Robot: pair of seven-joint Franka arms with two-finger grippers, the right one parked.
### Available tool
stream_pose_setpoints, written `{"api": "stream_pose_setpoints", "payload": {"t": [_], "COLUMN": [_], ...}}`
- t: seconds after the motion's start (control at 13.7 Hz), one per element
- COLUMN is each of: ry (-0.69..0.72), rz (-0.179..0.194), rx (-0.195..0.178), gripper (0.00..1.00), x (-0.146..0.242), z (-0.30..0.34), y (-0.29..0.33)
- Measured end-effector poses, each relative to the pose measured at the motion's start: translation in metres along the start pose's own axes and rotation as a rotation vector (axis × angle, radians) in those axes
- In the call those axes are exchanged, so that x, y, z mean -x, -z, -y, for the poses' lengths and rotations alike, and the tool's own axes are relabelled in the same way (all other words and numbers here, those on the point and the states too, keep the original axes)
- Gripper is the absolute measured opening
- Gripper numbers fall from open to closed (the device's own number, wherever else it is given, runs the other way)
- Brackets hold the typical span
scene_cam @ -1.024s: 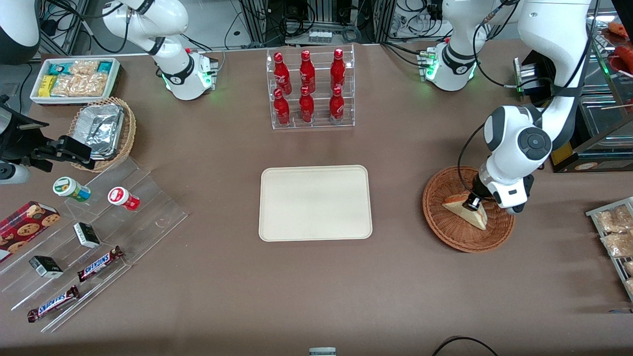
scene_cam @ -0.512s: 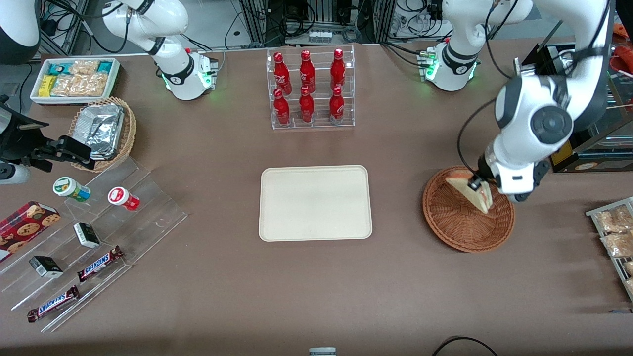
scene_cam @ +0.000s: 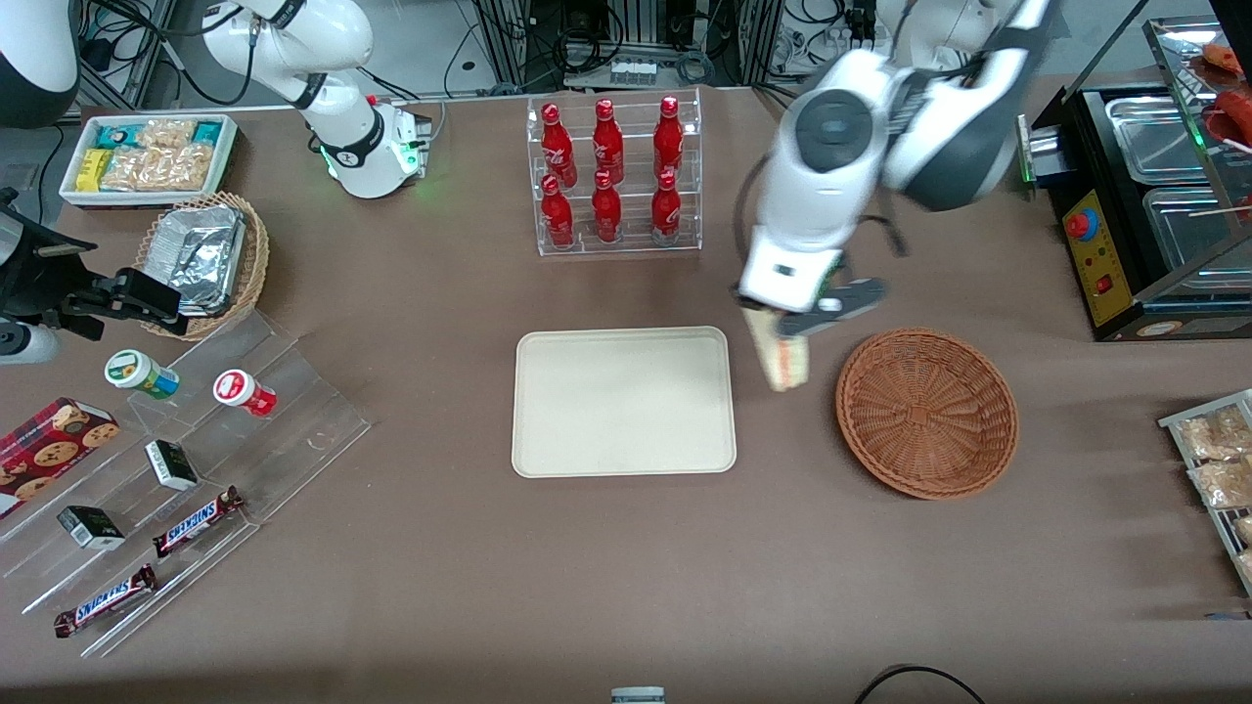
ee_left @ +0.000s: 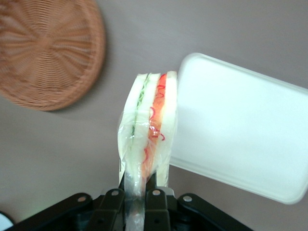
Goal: Place sandwich from basket to tray
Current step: 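Lift the sandwich out of the basket and carry it toward the tray, then lower the sandwich onto the cream tray and open the left gripper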
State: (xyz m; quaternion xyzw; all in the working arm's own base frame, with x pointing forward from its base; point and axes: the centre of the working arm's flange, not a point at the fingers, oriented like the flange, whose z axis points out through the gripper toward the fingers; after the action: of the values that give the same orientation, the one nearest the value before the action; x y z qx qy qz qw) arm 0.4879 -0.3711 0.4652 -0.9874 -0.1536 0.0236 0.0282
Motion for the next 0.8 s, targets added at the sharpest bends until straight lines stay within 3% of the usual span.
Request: {"api": "stream_pose_setpoints", "payload": {"t": [0.37,0.59,0.8], "ry": [-0.137,-0.149,-0.158], "rz": [0.013,-0.022,-0.043], "rx": [0.036,0.045,0.079], "gripper": [0.14,0.14,0.14], "x": [0.043,0.052,0.051], "z": [-0.121,-0.157,-0.17], "y": [-0.082,-0.127,-0.155]}}
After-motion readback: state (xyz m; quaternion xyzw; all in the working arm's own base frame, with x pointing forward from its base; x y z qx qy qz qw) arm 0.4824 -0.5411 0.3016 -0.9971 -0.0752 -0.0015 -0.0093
